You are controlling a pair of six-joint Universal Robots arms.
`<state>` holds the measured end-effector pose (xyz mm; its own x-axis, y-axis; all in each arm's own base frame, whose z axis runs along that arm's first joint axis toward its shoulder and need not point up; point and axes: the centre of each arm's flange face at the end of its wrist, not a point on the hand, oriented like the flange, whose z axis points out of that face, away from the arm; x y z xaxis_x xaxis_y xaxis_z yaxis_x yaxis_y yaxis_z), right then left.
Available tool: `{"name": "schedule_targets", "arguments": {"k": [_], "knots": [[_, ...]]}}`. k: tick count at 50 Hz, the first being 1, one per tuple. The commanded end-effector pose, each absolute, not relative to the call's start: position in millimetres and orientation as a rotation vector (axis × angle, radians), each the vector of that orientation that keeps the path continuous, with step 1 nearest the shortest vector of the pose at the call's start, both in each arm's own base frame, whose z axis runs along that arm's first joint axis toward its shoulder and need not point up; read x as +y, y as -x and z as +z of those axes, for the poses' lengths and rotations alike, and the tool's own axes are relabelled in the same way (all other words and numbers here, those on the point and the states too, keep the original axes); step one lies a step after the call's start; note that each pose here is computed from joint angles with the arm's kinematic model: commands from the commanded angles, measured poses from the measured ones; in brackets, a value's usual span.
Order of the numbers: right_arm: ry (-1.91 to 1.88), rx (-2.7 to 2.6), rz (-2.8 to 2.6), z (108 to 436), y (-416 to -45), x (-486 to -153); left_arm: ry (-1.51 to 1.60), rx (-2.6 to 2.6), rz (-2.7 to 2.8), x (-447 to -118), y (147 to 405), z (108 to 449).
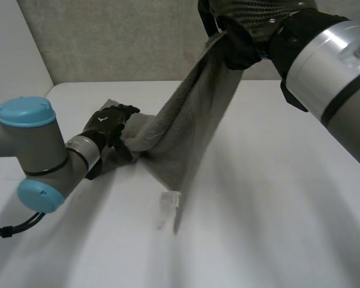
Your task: Fold the towel.
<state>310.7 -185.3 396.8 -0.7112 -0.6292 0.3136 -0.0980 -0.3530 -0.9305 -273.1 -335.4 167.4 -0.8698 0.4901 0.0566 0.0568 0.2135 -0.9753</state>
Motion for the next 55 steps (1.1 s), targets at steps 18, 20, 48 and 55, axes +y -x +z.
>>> {"name": "schedule_targets", "arguments": {"k": [18,20,48,55], "knots": [[0.891,1.753,-2.261,389,-249,-219,0.434,-2.282,1.833,-336,260,164],[0.928,1.788,-2.231,379,-250,-223,0.459,-2.29,1.847,-329,256,174],[1.897,2.272,-1.14,163,-260,-232,1.388,-2.811,1.185,-251,222,153],[1.713,2.197,-1.662,210,-284,-292,1.308,-2.684,1.6,-319,249,189]]}}
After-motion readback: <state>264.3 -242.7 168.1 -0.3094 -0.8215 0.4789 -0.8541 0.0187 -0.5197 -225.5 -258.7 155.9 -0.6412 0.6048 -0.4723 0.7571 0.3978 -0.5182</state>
